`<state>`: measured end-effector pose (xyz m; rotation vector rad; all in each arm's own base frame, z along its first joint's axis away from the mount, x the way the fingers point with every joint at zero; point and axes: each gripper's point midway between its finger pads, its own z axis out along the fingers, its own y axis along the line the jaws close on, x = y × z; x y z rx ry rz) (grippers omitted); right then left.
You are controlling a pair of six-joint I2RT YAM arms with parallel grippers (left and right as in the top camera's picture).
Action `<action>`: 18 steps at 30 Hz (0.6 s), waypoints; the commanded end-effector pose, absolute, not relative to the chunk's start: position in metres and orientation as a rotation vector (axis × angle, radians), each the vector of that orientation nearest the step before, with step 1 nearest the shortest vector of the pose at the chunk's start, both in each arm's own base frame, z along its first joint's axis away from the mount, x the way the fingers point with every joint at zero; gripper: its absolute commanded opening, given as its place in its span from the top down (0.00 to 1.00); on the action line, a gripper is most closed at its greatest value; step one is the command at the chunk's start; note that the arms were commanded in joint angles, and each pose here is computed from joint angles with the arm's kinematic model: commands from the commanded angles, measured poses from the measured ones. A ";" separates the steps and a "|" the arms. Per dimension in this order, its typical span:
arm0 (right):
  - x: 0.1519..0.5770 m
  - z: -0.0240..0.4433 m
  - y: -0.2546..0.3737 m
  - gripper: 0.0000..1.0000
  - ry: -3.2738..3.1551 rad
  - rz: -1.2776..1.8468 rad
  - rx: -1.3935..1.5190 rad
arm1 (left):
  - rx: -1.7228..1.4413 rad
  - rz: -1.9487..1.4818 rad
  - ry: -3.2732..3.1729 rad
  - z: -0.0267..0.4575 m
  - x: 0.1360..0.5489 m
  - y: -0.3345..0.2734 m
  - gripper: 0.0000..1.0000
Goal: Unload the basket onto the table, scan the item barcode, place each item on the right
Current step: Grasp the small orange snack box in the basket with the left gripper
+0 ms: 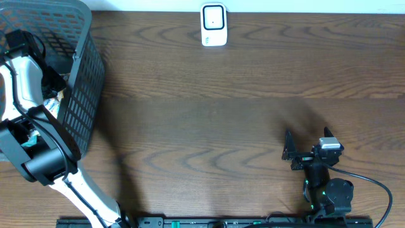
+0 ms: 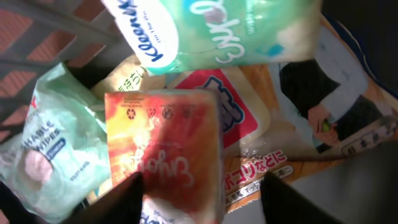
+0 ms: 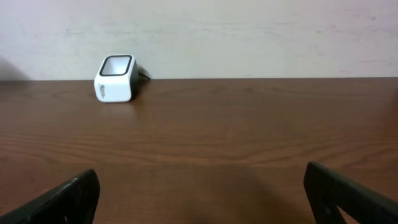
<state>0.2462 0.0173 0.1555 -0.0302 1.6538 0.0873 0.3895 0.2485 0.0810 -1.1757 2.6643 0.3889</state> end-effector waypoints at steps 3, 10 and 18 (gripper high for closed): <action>0.246 0.154 0.014 0.01 1.659 0.075 -0.020 | -1.201 0.420 2.700 0.069 0.378 0.249 0.45; 0.246 0.154 0.014 0.01 1.659 0.075 -0.020 | -1.203 0.431 2.708 0.065 0.374 0.248 0.86; 0.246 0.154 0.014 0.01 1.659 0.075 -0.020 | -1.196 0.424 2.596 0.108 0.383 0.253 0.92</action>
